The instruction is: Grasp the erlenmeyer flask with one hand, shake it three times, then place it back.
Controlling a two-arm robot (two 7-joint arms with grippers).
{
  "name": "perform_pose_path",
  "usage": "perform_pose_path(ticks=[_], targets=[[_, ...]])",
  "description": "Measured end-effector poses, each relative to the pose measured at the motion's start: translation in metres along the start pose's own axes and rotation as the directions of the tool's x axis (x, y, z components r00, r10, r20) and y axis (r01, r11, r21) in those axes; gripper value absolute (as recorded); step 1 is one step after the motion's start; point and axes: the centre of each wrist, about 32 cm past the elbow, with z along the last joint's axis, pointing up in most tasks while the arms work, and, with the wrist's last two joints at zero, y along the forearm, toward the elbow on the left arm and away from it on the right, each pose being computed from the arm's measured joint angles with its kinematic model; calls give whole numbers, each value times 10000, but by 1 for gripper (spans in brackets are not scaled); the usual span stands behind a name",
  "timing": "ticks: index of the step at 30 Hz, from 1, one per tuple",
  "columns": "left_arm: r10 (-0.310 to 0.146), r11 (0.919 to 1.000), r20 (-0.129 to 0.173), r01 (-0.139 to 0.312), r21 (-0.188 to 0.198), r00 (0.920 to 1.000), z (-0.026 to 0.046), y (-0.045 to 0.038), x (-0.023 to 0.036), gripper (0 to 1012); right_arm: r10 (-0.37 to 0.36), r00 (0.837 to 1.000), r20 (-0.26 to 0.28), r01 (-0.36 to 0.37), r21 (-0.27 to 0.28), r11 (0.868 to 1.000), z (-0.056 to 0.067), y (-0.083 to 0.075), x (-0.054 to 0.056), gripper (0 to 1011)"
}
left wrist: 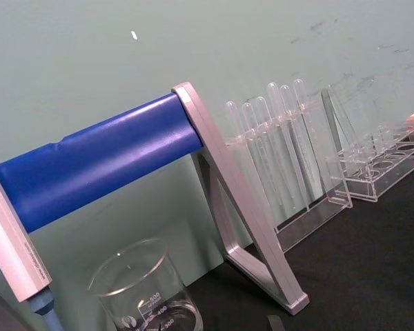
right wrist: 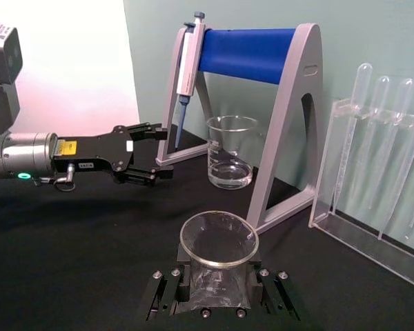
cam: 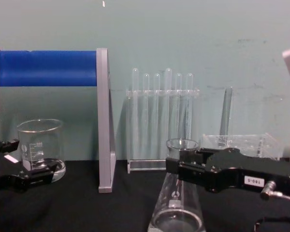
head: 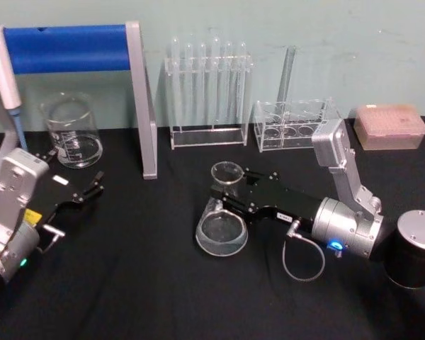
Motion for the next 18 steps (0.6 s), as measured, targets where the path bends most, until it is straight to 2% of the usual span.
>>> perform_pose_path(ticks=[18], targets=[[0, 10000, 0, 0, 0, 10000, 0, 0, 0, 1001, 167, 9999, -35, -167, -171, 9997, -41, 2, 29, 449]])
